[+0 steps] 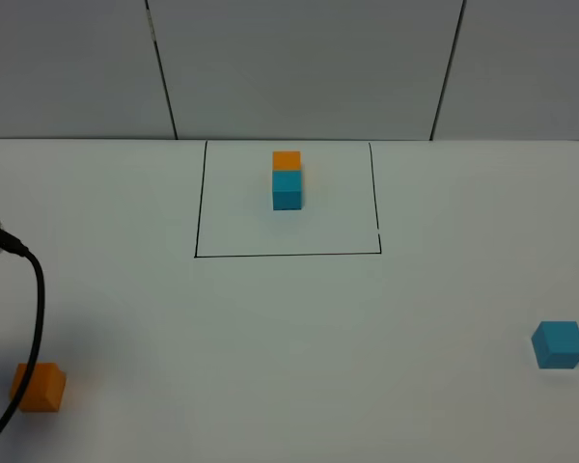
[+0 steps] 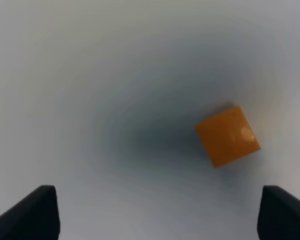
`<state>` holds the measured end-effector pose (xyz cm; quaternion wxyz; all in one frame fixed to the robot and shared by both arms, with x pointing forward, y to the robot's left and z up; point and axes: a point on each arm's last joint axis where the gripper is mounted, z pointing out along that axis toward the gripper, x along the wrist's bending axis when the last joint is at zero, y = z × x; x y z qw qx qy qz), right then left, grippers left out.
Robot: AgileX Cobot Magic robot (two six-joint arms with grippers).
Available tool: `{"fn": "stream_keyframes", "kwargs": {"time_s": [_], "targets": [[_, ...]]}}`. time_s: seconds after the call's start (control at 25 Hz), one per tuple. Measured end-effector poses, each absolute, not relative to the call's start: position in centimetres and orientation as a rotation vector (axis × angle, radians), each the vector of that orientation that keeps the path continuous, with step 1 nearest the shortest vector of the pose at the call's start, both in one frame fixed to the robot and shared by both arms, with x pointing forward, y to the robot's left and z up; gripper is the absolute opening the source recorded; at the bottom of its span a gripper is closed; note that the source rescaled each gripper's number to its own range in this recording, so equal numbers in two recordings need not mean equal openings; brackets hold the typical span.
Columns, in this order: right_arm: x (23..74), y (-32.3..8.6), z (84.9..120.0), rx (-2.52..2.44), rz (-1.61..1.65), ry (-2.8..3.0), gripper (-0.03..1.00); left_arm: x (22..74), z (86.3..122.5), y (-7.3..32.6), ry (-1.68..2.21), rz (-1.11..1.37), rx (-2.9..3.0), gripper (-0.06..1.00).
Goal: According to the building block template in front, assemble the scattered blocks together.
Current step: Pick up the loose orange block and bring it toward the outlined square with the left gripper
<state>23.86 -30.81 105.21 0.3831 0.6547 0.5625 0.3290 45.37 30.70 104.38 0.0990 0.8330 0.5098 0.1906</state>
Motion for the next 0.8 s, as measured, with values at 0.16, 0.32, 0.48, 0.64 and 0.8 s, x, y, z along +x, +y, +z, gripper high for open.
{"fn": "stream_keyframes", "kwargs": {"time_s": [0.16, 0.32, 0.48, 0.64, 0.8], "targets": [[23.9, -30.8, 105.2, 1.669, 0.839, 1.434, 0.56, 46.3, 102.6, 30.6, 1.333, 0.447, 2.661, 0.97], [23.9, -30.8, 105.2, 1.669, 0.839, 1.434, 0.56, 47.2, 100.4, 30.2, 1.175, 0.283, 2.828, 0.97], [23.9, -30.8, 105.2, 1.669, 0.839, 1.434, 0.56, 48.0, 98.3, 29.7, 1.004, 0.185, 2.983, 0.97], [23.9, -30.8, 105.2, 1.669, 0.839, 1.434, 0.56, 48.9, 96.8, 29.4, 0.835, 0.156, 3.139, 0.97], [23.9, -30.8, 105.2, 1.669, 0.839, 1.434, 0.56, 50.1, 96.1, 29.1, 0.723, 0.151, 3.214, 0.97]]}}
